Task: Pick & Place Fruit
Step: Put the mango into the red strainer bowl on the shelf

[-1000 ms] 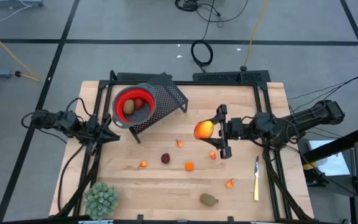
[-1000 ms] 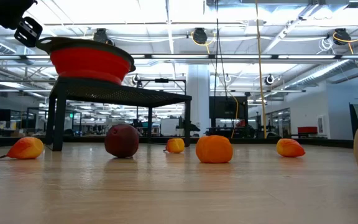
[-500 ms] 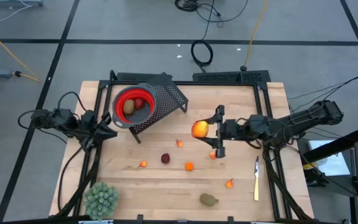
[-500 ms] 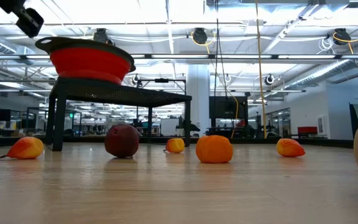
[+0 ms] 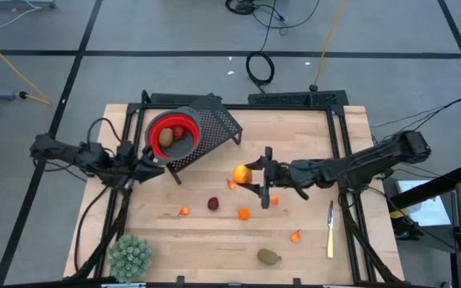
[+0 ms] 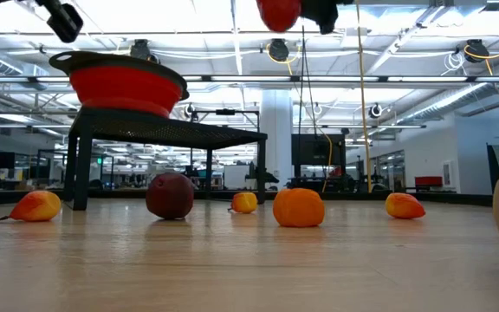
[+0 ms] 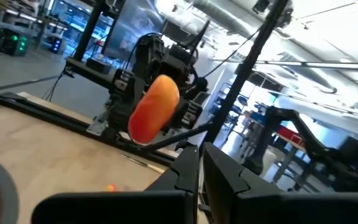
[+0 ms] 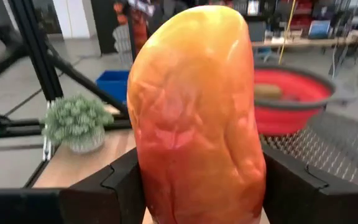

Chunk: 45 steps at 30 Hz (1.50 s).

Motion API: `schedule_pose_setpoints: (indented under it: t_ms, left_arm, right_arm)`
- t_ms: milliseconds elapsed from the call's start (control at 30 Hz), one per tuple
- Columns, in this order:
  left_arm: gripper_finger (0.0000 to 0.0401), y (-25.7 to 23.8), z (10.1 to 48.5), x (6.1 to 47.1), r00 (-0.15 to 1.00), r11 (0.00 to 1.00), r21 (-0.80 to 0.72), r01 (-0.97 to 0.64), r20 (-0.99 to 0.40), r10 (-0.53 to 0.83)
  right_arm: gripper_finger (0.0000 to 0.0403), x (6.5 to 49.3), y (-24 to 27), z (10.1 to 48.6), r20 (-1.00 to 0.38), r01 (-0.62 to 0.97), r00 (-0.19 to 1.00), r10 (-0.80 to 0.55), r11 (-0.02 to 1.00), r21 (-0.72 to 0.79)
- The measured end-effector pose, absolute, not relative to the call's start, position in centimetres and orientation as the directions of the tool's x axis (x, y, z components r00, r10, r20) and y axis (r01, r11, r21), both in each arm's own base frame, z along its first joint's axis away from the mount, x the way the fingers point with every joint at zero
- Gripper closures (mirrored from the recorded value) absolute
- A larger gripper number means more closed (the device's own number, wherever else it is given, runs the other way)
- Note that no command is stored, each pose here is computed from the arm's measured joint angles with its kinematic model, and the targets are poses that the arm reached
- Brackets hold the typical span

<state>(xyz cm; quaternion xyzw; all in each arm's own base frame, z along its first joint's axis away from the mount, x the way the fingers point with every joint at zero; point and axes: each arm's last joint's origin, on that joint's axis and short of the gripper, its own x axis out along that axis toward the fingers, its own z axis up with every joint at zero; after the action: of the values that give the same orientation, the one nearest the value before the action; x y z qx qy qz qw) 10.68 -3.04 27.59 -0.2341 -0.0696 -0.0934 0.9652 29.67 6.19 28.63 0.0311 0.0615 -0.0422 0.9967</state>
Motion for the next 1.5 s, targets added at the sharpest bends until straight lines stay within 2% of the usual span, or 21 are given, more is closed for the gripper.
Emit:
schedule_pose_setpoints:
  t_ms: [167, 433, 700, 1067, 1500]
  left_arm:
    - [0.0380, -3.7, 27.6, 13.0, 0.975, 0.871, -0.451, 0.193, 0.184, -0.120]
    - [0.0380, -4.9, 29.7, 17.2, 0.995, 0.889, -0.451, 0.074, 0.088, -0.038]
    - [0.0380, -6.2, 32.6, 22.1, 0.993, 0.910, -0.403, -0.096, -0.097, 0.062]
    - [0.0380, -8.4, 35.2, 29.4, 0.927, 0.907, -0.319, -0.277, -0.336, 0.165]
    - [0.0380, -8.6, 34.5, 35.8, 0.829, 0.843, -0.316, -0.435, -0.505, 0.240]
  right_arm:
    - [0.0169, 30.0, 6.3, 27.2, -0.221, 0.096, 0.972, -0.084, 0.994, 0.045]
    - [0.0169, 29.6, 5.7, 25.7, -0.366, 0.111, 0.924, -0.109, 0.994, -0.016]
    - [0.0167, 29.1, 5.3, 24.5, -0.487, 0.094, 0.863, -0.132, 0.990, -0.102]
    - [0.0165, 28.9, 5.2, 24.1, -0.524, 0.038, 0.840, -0.142, 0.978, -0.205]
    - [0.0169, 28.6, 4.7, 24.0, -0.508, 0.171, 0.800, -0.320, 0.932, -0.318]
